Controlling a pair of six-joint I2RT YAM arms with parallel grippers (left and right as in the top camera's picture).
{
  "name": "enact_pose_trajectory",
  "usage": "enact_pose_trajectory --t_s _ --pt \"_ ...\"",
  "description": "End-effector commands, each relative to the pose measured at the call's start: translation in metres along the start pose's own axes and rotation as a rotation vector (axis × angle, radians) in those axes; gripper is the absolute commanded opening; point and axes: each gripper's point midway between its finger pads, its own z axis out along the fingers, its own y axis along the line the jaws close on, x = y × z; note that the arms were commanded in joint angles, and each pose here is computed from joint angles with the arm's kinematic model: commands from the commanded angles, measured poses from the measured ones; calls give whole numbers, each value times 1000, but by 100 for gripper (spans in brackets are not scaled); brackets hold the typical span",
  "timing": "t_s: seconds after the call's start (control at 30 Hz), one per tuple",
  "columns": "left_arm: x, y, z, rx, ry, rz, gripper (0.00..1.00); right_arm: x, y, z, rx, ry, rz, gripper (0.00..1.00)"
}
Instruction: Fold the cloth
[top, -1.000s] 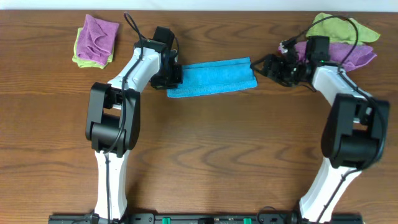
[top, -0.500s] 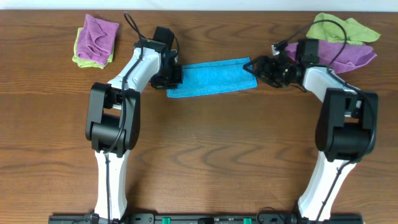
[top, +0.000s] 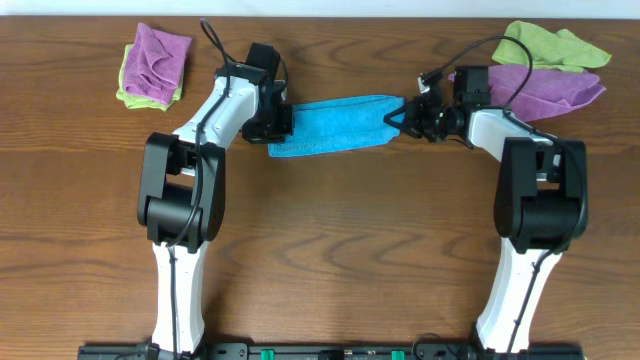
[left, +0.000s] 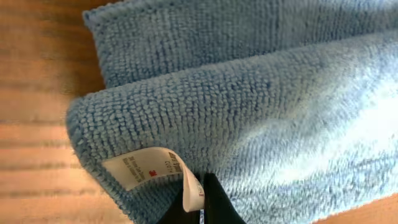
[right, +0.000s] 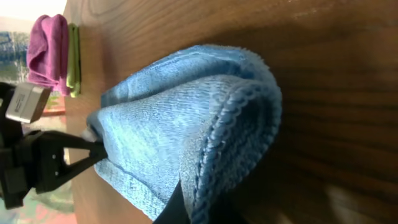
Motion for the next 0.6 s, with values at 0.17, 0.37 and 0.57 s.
enact_pose_trajectory --t_s 0.17,0.37,0.57 --pt "-11 -15 -123 46 -225 27 6 -21 16 -38 107 -52 6 1" --pt "11 -15 -235 81 -413 -8 6 -15 -8 -112 581 -84 25 1" --pt "46 -12 -291 88 -489 -15 6 -15 6 -164 852 -129 -46 2"
